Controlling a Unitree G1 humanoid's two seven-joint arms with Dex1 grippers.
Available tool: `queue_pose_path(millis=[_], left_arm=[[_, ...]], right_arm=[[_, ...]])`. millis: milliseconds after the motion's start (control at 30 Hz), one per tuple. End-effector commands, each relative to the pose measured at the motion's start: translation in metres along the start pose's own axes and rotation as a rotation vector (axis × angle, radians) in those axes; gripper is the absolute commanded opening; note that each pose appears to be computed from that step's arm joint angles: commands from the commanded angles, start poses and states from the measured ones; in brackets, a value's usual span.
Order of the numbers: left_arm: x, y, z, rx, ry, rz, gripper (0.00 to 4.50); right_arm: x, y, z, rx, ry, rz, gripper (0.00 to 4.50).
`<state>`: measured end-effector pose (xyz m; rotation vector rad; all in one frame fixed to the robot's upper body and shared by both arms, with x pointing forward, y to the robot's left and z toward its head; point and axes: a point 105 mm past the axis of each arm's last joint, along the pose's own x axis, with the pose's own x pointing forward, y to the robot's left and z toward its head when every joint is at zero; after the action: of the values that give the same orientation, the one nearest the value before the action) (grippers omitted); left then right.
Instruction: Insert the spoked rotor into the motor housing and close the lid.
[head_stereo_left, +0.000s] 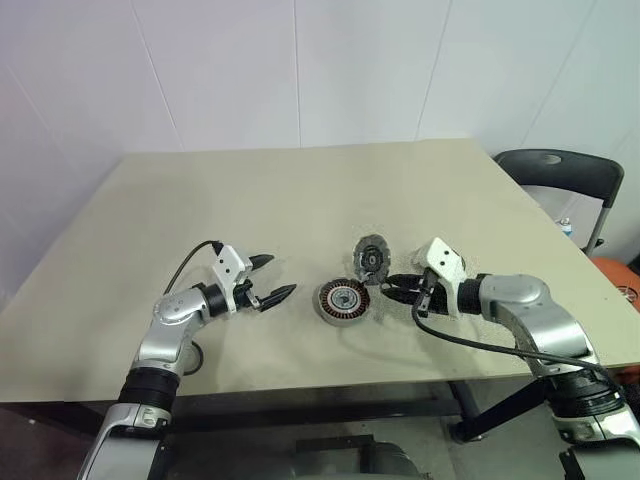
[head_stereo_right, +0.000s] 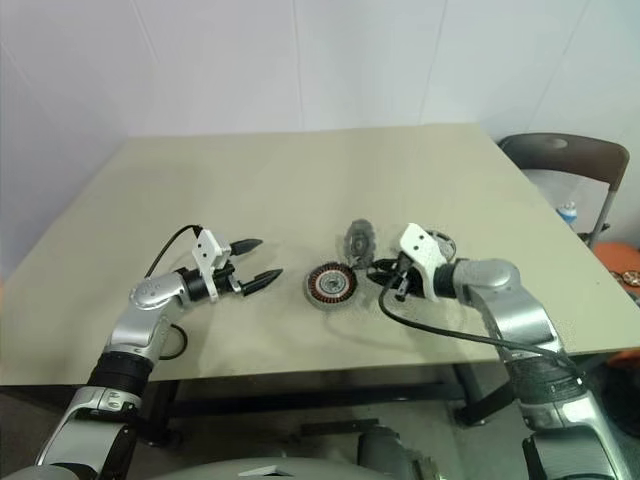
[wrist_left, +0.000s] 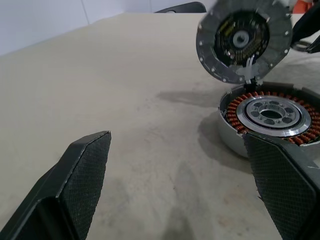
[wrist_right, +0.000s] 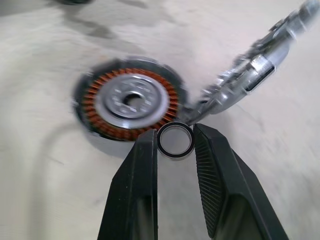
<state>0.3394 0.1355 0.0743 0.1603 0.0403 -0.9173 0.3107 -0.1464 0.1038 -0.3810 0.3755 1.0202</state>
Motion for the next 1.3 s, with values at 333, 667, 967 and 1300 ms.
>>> queue_pose_path(millis=[333,667,967,1300], left_arm=[[-0.001,0.003,0.016,0.042,-0.040,0.011,4.50],[0.000,0.004,0.016,0.045,-0.038,0.012,4.50],[0.001,0.003,0.015,0.044,-0.035,0.009,4.50],[0.001,0.004,0.015,0.046,-0.033,0.016,4.50]], right_arm=[[0.022,0.019,0.030,-0.126,-0.026,0.106,0.69],[0.022,0.014,0.032,-0.116,-0.048,0.082,0.69],[0.043,0.001,0.040,-0.208,-0.050,-0.029,0.69],[0.050,0.028,0.049,-0.088,-0.123,0.135,0.69]])
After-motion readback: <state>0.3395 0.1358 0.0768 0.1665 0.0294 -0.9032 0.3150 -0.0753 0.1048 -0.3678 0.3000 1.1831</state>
